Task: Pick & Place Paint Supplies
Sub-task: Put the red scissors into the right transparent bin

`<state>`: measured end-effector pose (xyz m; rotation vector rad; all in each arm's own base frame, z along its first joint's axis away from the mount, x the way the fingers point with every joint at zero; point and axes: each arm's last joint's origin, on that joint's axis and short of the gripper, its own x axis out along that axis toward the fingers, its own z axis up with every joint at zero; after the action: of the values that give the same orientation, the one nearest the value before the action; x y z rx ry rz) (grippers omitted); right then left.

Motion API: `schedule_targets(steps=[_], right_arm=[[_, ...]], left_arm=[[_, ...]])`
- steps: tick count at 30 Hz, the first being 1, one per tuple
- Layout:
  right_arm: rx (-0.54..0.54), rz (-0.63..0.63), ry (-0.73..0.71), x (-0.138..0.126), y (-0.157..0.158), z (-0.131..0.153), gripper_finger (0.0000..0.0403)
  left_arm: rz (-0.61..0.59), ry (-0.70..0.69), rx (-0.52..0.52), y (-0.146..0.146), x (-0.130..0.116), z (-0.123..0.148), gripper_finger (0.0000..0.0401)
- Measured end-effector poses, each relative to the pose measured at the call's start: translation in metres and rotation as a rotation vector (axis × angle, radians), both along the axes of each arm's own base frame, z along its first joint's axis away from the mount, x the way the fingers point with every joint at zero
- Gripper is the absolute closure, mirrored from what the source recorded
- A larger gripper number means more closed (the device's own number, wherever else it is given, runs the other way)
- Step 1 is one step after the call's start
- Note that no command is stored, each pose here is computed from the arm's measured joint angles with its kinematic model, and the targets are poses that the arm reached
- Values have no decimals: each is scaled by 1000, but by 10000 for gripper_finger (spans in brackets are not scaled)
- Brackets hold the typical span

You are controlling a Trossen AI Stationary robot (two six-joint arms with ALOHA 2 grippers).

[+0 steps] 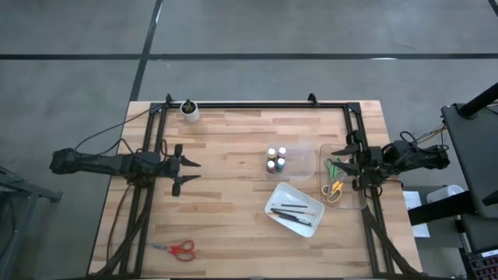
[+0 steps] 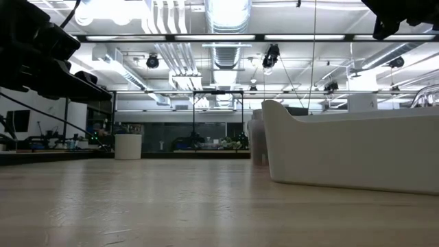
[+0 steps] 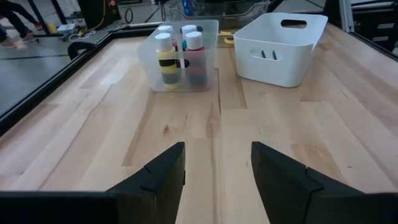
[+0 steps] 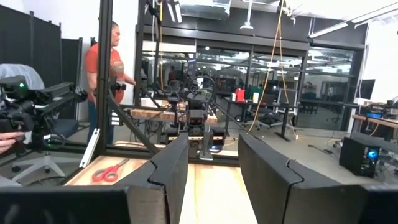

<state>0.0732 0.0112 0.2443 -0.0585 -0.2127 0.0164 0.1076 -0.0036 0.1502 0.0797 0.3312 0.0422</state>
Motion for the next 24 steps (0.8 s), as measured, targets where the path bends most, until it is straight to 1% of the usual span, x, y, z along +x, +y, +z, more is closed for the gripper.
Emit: schedule_targets(steps=[6,8,9,10,12,13,14,18,20,24], right_arm=[[1,0,0,0,0,0,264],[-1,-1,0,0,0,0,264],[0,0,0,0,0,0,264],[1,0,0,0,0,0,264],[-1,-1,0,0,0,0,264],[-1,0,0,0,0,0,264],[0,1,0,0,0,0,264],[-1,0,0,0,0,0,264],[0,1,0,0,0,0,264],[0,1,0,0,0,0,264]], left_arm=[[0,-3,0,0,0,0,214],[0,-4,-27,0,0,0,214],[9,-7,-70,0,0,0,214],[30,-17,-136,0,0,1,214],[96,-76,-305,0,2,4,214],[136,-108,-371,1,2,9,214],[164,-127,-398,1,2,14,214],[169,-119,-396,1,5,28,214],[169,-110,-411,0,8,41,214],[195,29,-383,-3,20,60,214]])
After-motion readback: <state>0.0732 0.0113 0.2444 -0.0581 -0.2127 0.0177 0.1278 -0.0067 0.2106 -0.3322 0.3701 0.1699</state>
